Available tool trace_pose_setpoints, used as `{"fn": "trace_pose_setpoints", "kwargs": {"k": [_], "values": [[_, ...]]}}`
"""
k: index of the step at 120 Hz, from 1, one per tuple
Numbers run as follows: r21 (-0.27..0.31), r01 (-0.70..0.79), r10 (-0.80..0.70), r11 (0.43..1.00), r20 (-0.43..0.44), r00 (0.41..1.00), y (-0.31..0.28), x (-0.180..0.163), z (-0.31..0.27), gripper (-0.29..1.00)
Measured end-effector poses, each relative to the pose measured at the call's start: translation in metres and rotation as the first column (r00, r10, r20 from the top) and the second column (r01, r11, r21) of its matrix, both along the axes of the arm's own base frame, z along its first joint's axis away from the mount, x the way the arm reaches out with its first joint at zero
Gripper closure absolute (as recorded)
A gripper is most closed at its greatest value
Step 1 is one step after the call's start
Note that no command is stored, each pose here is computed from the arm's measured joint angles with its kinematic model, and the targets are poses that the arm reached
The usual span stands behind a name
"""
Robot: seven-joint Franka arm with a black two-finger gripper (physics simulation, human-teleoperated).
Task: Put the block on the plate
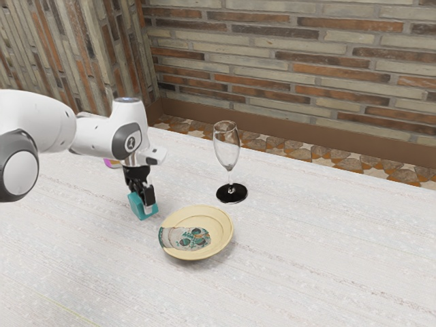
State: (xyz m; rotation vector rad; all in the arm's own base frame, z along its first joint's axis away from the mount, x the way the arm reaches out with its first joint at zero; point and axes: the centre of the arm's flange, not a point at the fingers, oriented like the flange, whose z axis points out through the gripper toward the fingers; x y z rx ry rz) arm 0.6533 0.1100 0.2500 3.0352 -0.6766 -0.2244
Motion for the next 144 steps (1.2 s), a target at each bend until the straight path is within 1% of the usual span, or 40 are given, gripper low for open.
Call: {"fn": "trace_pose_setpoints", "kwargs": {"k": [31,37,58,84,100,120,128,133,144], "values": [[-0.001,0.007,-0.007,1.000,0.008,1.000,0.004,0.000,0.005,0.27],[0.000,0.008,-0.008,1.000,0.012,1.000,0.005,0.000,0.009,0.29],[0.006,0.015,-0.016,1.000,0.055,0.998,0.003,0.002,0.042,0.31],[0.013,0.037,-0.038,0.999,0.146,0.989,-0.013,0.000,0.130,0.31],[0.018,0.094,-0.095,0.995,0.184,0.978,-0.053,0.000,0.172,0.30],[0.011,0.184,-0.183,0.983,0.172,0.968,-0.121,0.003,0.180,0.30],[0.001,0.225,-0.223,0.974,0.148,0.964,-0.152,-0.004,0.183,0.30],[-0.003,0.248,-0.245,0.969,0.134,0.960,-0.170,-0.014,0.188,0.31],[-0.011,0.268,-0.266,0.963,0.097,0.959,-0.186,-0.036,0.194,0.31]]}}
